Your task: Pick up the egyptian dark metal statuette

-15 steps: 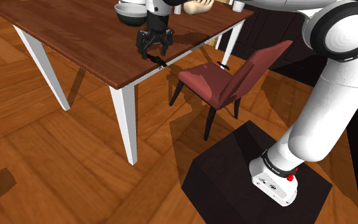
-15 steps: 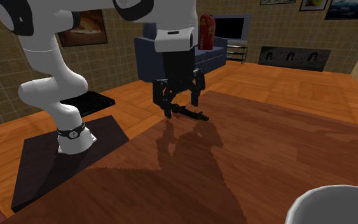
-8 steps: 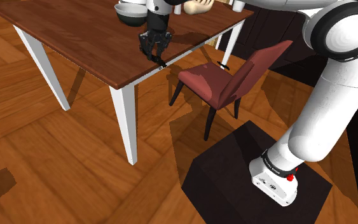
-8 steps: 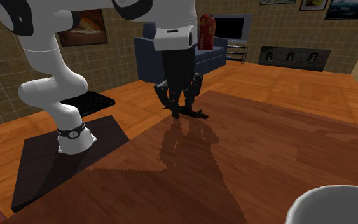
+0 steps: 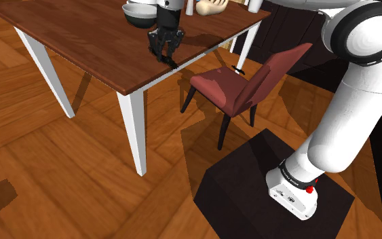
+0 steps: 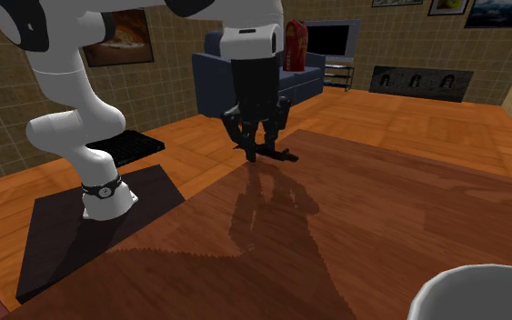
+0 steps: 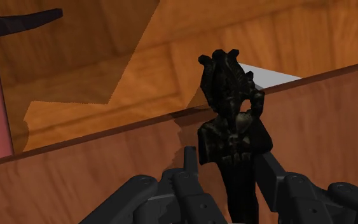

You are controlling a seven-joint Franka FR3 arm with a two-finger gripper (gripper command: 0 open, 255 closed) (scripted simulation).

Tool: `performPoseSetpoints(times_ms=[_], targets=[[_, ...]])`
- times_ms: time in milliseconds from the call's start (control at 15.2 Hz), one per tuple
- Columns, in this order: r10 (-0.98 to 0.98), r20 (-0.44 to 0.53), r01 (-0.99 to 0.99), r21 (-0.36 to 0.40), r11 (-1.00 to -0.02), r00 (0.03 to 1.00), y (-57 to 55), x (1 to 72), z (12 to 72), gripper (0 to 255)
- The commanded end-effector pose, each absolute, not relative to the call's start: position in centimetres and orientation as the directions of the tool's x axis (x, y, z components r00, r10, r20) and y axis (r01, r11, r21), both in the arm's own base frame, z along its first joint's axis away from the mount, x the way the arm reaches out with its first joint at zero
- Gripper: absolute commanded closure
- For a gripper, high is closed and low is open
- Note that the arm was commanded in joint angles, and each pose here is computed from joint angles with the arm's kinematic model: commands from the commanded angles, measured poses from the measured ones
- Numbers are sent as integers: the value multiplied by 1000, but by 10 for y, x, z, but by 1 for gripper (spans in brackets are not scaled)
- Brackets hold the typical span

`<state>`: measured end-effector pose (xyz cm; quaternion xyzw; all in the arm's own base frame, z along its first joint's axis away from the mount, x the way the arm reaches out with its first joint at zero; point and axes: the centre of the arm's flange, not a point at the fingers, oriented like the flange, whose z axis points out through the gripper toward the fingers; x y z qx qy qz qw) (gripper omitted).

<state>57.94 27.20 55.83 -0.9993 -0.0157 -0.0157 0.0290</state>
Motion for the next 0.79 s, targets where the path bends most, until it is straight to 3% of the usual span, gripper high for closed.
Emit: performPoseSetpoints(times_ms=[0, 726], targets=[[31, 32, 32, -57, -998, 999, 272, 579, 570, 255], [31, 32, 32, -57, -998, 999, 272, 579, 618, 255]])
